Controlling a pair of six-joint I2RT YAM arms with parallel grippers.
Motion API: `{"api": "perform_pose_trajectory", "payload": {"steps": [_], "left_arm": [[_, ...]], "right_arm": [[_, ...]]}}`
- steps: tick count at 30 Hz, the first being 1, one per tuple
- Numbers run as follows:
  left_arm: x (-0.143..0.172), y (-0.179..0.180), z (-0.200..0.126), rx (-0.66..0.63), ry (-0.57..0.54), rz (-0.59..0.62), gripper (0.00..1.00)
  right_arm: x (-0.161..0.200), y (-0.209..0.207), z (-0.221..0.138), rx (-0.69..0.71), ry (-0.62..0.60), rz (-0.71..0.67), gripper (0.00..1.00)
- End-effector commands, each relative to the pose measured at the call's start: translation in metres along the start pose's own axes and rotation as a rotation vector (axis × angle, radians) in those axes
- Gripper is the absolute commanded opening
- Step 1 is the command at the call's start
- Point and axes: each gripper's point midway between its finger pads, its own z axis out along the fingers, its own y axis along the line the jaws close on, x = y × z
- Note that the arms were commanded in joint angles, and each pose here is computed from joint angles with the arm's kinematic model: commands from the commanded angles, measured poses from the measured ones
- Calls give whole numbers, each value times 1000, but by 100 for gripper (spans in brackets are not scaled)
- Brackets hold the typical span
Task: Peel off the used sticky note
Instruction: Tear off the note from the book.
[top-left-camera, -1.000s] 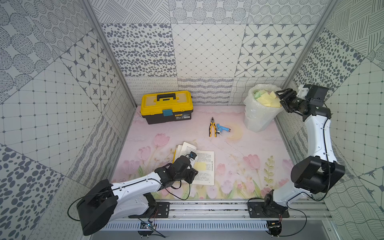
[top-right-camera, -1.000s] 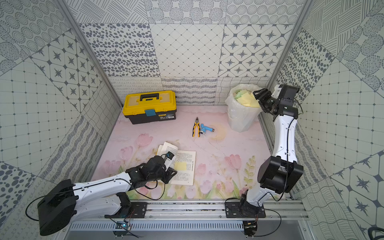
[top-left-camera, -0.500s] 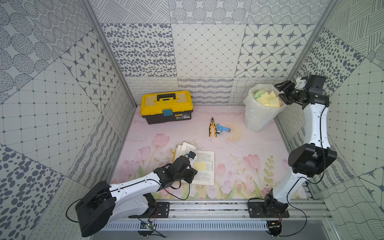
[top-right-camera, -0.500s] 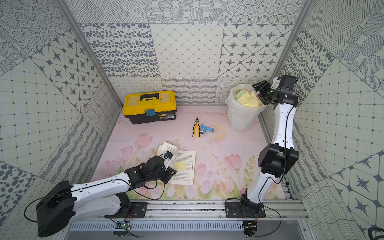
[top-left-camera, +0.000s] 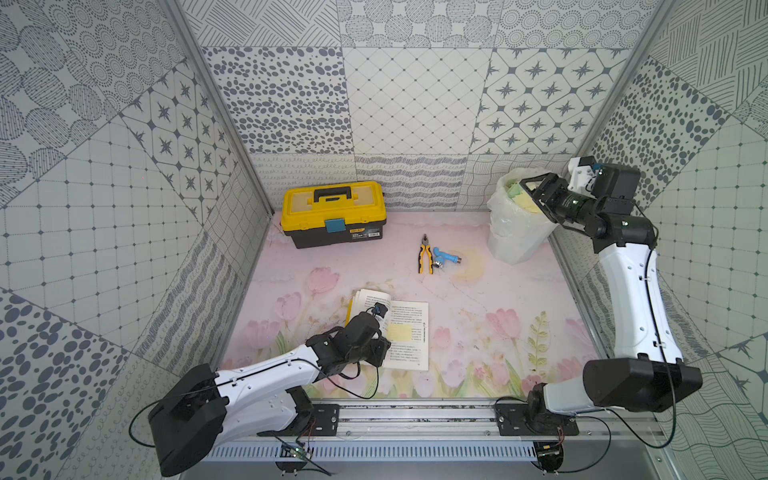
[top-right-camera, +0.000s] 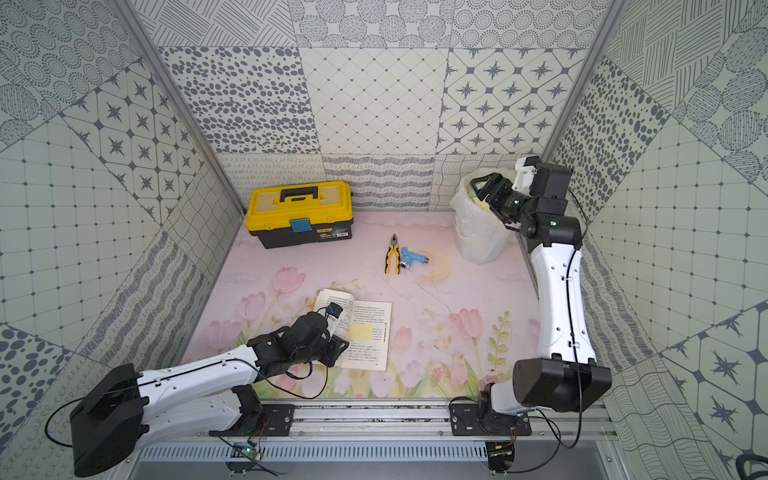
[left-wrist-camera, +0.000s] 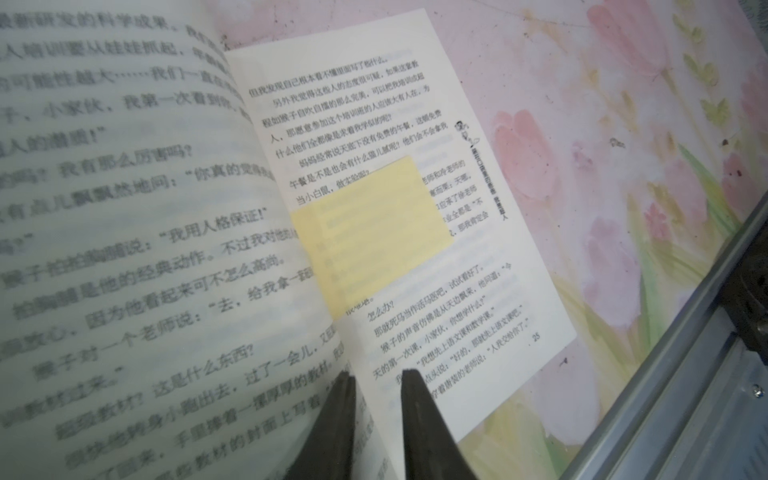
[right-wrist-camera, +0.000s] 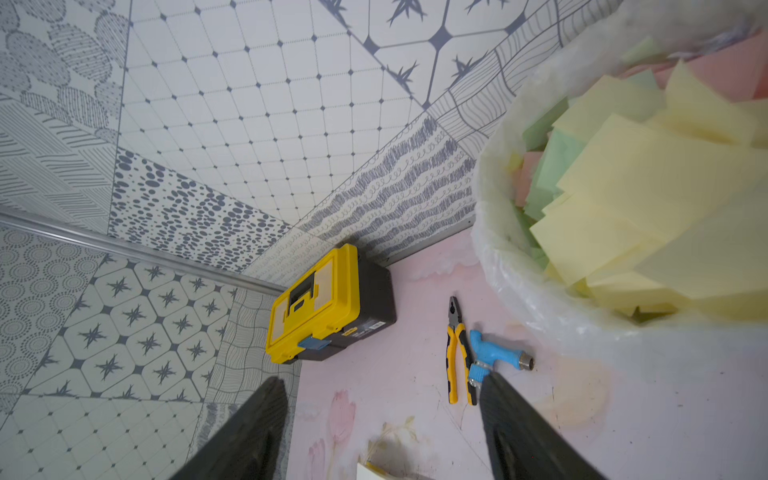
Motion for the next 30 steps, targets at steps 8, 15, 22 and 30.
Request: {"api": "perform_pose_trajectory", "payload": {"steps": [8, 15, 22, 30], "left_arm": [[19, 25, 9, -171, 127, -58, 21], [23, 25, 13, -168, 144, -63, 18], [36, 25, 15, -135, 139, -91, 15], [46, 27, 10, -138, 157, -148, 13]], "right_arm": [[142, 23, 29, -133, 258, -46, 76], [264, 3, 49, -132, 507, 26, 73], [344, -6, 50, -102, 677, 55, 71], [396, -8, 47, -70, 782, 79, 70]]}}
